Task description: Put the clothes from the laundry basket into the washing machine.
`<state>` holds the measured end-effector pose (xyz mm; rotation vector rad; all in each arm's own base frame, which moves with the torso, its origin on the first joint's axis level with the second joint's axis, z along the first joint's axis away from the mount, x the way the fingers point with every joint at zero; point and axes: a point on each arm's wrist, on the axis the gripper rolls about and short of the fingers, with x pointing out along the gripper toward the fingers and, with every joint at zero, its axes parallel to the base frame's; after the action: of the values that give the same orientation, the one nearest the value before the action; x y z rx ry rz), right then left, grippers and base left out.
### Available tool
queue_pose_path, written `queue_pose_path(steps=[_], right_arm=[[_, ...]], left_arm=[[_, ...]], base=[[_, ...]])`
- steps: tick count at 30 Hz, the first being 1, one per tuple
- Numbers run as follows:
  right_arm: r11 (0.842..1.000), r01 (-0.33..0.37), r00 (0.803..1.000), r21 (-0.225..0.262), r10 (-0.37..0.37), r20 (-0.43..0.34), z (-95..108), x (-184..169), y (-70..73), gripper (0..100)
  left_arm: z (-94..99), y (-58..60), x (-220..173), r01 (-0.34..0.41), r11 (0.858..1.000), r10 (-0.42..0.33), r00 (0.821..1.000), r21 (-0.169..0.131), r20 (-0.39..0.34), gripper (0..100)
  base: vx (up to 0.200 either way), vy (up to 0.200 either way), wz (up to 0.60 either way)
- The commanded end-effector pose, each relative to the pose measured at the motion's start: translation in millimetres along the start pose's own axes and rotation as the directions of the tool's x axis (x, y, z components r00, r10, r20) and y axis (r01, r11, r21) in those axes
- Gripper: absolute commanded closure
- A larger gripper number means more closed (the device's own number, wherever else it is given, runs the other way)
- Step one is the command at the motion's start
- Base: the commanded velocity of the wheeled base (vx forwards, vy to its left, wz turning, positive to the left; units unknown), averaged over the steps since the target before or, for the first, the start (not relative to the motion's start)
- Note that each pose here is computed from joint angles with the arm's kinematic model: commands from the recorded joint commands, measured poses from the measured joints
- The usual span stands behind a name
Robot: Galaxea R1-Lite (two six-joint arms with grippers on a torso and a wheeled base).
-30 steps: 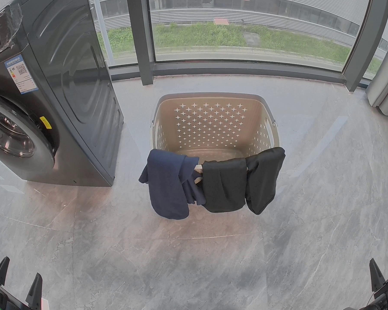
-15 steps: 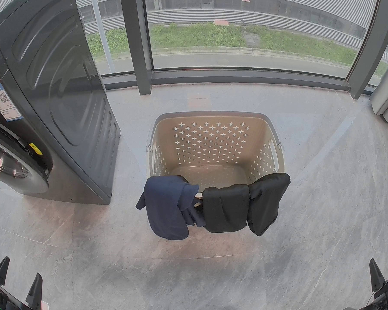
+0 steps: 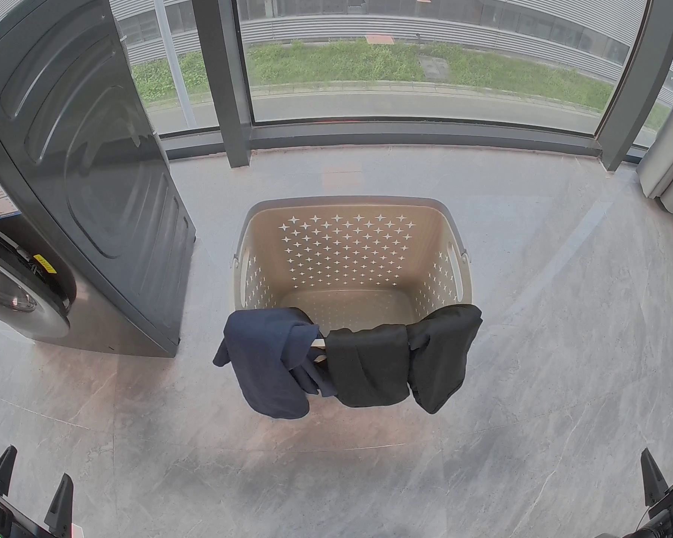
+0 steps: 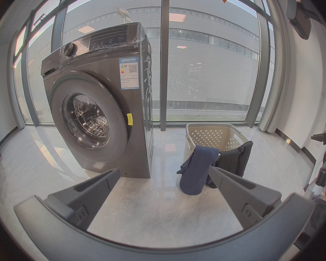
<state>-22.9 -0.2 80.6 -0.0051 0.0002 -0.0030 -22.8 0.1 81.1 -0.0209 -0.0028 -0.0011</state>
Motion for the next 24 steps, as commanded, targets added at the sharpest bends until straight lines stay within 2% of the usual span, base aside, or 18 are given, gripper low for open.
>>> queue_pose_path(steps=[1, 24], right_arm=[[1.0, 0.0, 1.0, -0.001, 0.0, -0.001, -5.2, 0.1, 0.0, 0], [1.0, 0.0, 1.0, -0.001, 0.0, -0.001, -5.2, 0.1, 0.0, 0]], left_arm=[[-5.2, 0.1, 0.2, 0.0, 1.0, 0.0, 1.0, 0.001, -0.003, 0], [-5.2, 0.1, 0.2, 0.0, 1.0, 0.0, 1.0, 0.001, -0.003, 0]], base=[[0.0, 0.0, 0.0], [0.2, 0.0, 0.0]])
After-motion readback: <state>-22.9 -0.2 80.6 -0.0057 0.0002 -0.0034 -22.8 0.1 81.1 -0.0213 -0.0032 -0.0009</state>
